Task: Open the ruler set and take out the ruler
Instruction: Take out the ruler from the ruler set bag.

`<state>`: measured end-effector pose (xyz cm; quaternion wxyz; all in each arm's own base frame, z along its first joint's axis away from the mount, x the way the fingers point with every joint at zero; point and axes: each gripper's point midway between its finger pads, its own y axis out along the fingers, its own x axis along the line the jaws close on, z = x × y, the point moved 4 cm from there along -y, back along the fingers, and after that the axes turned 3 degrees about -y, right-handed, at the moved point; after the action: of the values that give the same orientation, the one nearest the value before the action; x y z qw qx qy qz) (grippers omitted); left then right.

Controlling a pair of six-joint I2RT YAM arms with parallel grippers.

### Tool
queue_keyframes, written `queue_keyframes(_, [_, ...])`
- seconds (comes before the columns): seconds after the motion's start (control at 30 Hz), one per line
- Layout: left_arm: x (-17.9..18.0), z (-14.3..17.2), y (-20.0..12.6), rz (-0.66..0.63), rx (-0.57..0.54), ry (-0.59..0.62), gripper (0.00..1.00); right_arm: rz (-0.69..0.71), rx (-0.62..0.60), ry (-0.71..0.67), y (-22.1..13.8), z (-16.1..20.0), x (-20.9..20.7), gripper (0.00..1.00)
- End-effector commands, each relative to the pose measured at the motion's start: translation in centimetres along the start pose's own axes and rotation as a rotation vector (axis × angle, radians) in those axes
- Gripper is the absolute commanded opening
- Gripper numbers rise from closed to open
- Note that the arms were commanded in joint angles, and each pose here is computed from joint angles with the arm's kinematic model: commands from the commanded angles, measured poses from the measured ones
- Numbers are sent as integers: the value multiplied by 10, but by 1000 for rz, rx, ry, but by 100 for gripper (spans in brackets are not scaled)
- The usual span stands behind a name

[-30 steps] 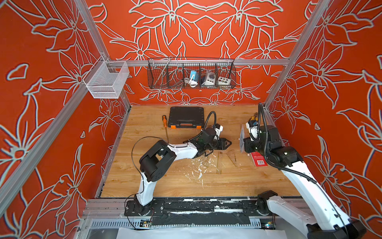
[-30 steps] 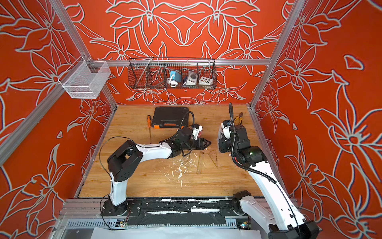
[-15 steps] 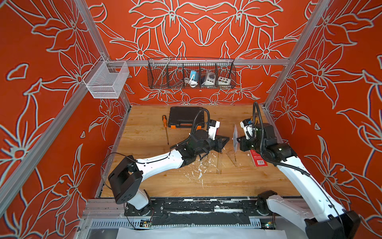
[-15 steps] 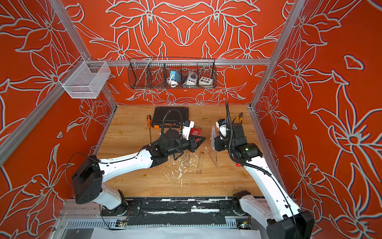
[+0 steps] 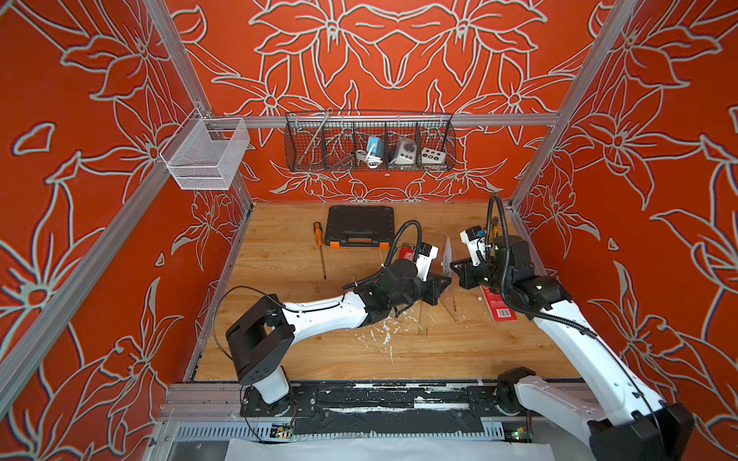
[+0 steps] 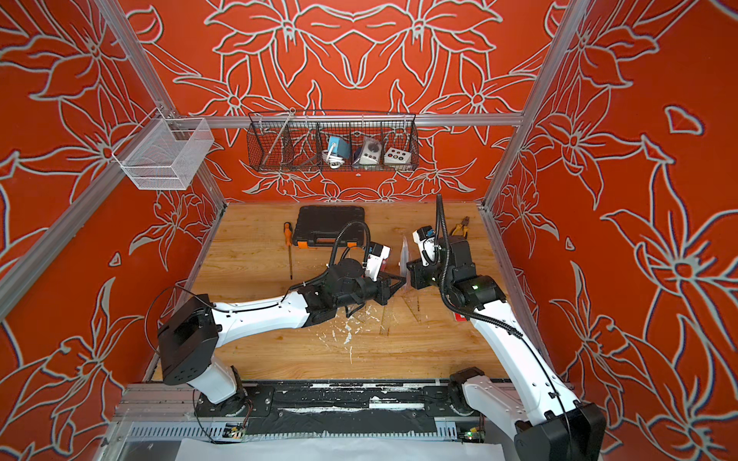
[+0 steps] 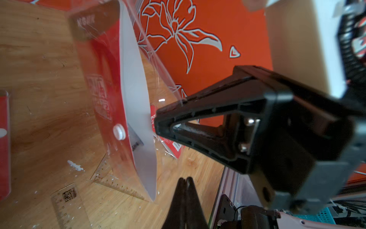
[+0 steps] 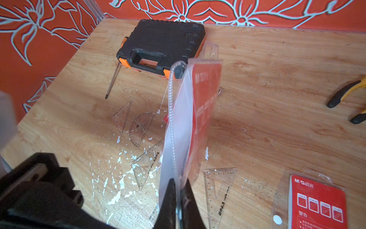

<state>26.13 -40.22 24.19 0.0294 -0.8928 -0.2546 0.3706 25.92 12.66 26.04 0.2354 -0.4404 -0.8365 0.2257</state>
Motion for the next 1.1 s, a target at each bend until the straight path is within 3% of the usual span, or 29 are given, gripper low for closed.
queue_keyframes(0.0, [-4, -10, 5, -9, -29, 27, 0, -32, -22, 0, 1, -2, 5, 0])
queue_keyframes(0.43, [17, -17, 10, -148, -95, 47, 1, -64, -18, -15, -5, 0, 11, 0])
queue_keyframes(0.73, [26, -20, 22, -207, -101, 51, 12, -71, -17, -25, -9, 1, 13, 0])
queue_keyframes(1.07, [33, -22, 22, -253, -129, 46, 15, -73, -13, -26, -9, 2, 13, 0])
